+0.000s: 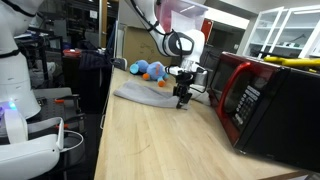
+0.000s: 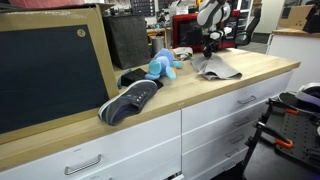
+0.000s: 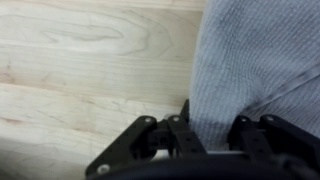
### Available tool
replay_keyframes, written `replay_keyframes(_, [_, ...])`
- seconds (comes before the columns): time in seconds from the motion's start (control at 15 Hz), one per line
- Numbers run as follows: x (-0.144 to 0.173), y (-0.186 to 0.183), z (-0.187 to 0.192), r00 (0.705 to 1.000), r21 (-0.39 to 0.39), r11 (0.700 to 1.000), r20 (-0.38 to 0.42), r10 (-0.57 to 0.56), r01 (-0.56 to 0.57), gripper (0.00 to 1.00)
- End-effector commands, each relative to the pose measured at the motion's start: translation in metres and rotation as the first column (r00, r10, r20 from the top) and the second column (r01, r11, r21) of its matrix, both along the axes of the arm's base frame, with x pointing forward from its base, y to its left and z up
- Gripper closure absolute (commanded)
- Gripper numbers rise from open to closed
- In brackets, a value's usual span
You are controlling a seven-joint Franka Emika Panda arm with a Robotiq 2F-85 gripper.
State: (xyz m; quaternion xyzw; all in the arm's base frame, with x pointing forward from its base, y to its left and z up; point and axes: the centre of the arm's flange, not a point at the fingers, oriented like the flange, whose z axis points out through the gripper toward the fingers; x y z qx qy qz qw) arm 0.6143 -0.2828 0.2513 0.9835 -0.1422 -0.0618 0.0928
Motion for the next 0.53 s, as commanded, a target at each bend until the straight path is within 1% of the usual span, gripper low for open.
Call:
replay_keyframes(0.0, [-0.019,-0.032,0.007,0.999,-0.031,0.999,-0.046,0.027,-0.028,0.61])
replay_keyframes(0.07, [-0.022,-0.035,0.009,0.998,-0.022,0.999,-0.047,0.041,-0.042,0.6])
replay_keyframes(0.2, [-0.025,-0.034,0.026,0.998,0.005,0.998,0.007,0.061,-0.061,0.46])
replay_keyframes(0.27, [-0.024,-0.031,0.033,0.997,0.018,0.997,0.035,0.071,-0.071,0.38])
replay_keyframes(0.4, [-0.022,-0.021,0.054,0.99,0.048,0.994,0.104,0.095,-0.1,0.24])
replay_keyframes(0.47, [-0.019,-0.015,0.063,0.986,0.062,0.992,0.127,0.104,-0.112,0.16])
